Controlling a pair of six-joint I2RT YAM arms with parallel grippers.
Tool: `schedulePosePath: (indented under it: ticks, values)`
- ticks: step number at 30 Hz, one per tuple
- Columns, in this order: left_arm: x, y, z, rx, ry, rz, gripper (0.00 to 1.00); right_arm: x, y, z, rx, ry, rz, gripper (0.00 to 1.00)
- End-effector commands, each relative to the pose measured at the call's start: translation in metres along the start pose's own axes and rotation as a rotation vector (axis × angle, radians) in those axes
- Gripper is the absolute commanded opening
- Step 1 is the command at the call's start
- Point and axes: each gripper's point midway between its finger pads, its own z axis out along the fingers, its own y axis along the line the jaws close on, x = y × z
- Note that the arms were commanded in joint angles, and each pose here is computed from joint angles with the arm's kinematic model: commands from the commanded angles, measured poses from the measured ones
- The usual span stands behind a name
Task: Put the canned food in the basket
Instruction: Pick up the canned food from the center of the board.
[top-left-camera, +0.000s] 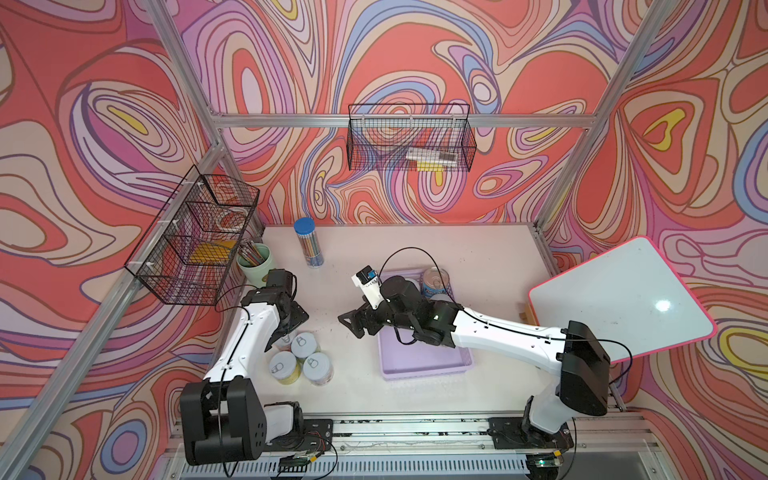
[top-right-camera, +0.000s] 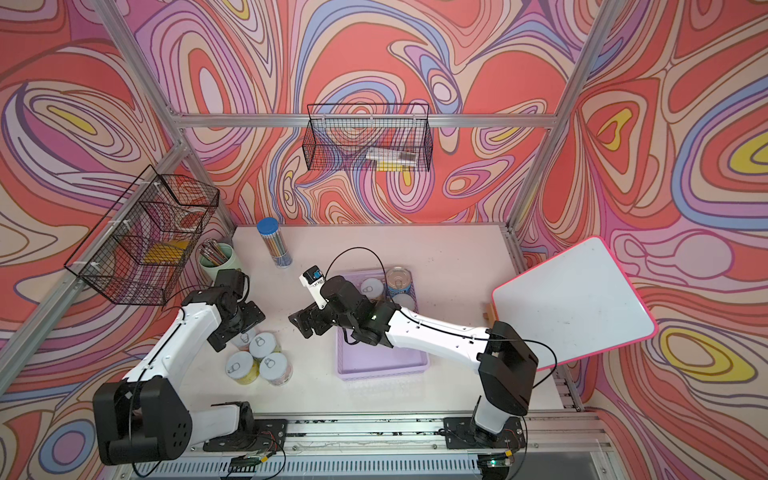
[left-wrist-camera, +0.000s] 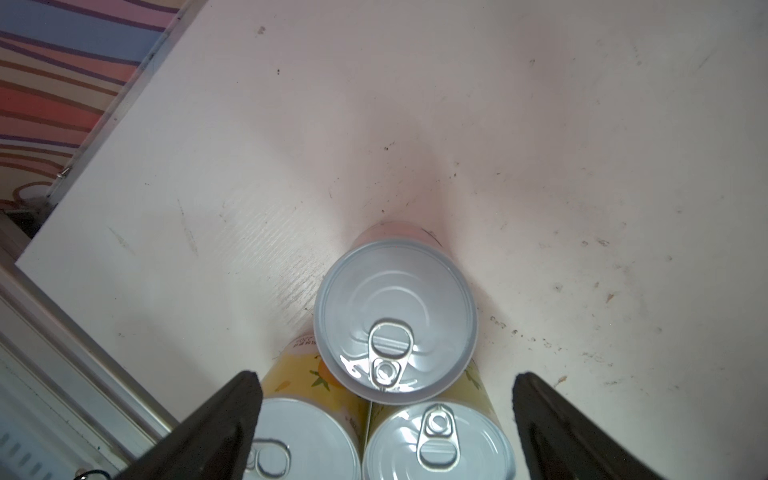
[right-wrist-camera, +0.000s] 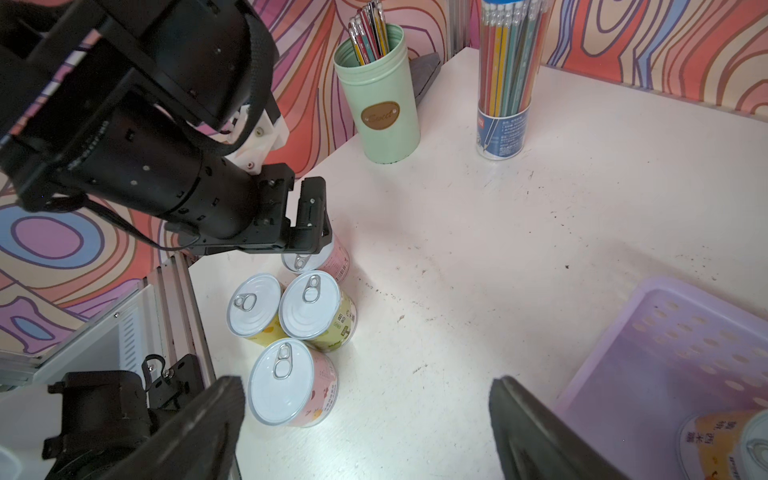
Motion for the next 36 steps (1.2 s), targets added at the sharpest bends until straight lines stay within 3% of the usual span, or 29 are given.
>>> schedulePosePath:
  ticks: [1,13,19,36]
  values:
    - [-0.01,-0.002,0.003,0.005,-0.009,0.043,0.99,-0.001,0.005,-0.004,-0.021,-0.011,-0.019,0.93]
    - [-0.02,-0.013,0.023,0.066,0.059,0.064,0.99,0.004,0.008,0.0,-0.042,0.009,-0.021,0.93]
    - [-0.015,-0.004,0.036,0.001,0.104,0.053,0.99,0.005,0.008,0.001,-0.039,0.014,-0.022,0.93]
    - [0.0,-0.006,0.047,0.012,0.163,0.046,0.85,0.006,0.008,0.003,-0.042,0.02,-0.016,0.93]
